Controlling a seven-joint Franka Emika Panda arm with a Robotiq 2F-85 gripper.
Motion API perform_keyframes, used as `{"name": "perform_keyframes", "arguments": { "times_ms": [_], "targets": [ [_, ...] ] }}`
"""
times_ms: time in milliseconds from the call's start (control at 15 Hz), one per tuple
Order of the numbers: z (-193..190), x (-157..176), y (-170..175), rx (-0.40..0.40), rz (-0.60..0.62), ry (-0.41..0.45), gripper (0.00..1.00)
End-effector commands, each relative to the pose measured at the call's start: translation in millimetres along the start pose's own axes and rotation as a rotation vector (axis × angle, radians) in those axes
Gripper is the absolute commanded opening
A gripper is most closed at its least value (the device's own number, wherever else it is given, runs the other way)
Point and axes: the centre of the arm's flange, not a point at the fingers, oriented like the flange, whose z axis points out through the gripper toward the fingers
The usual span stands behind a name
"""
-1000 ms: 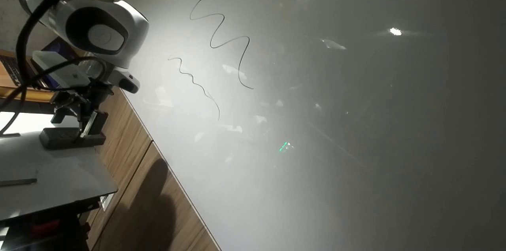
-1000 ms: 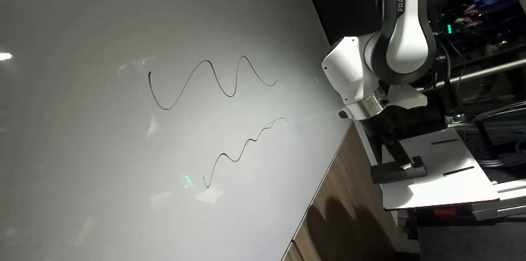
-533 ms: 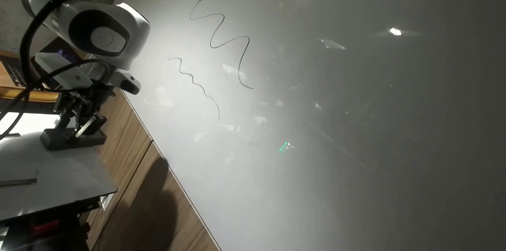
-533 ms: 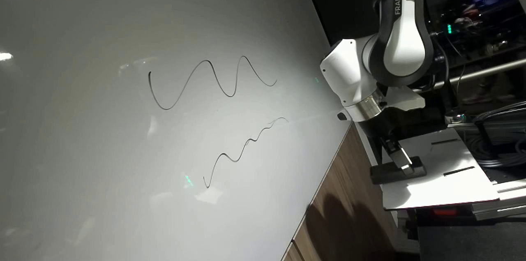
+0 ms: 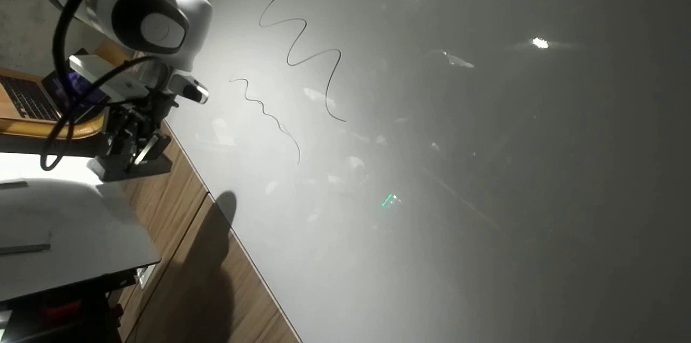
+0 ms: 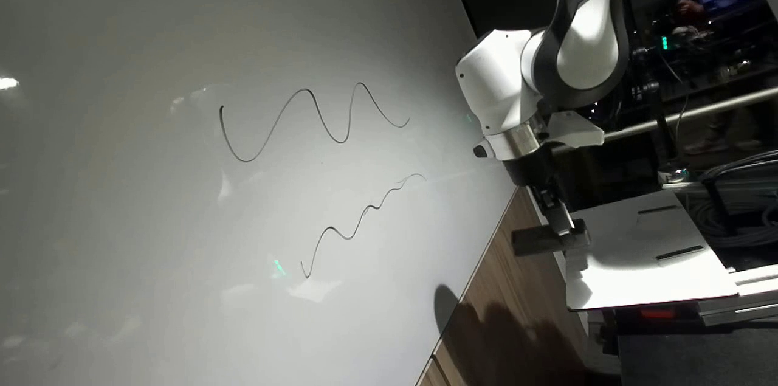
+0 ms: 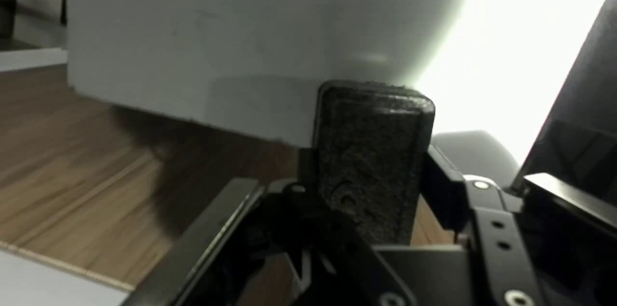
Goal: Use the eraser to wipe the whiteboard.
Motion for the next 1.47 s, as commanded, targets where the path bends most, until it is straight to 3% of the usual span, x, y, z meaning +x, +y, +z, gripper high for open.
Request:
{"name": "perform_keyframes", "arguments": {
  "times_ms": [0,400,667,867,1400],
  "targets": [
    [-94,14,-15,-0.124,-0.042,0.153,0.3],
    [-231,68,-71,-0.314,-0.146,0.461,0.3],
    [-295,104,-113,-0.399,-0.197,0.634,0.3],
    [-325,127,-127,-0.423,-0.209,0.721,0.3],
    [-366,193,-147,-0.474,-0.251,0.847,0.3]
  ]
}}
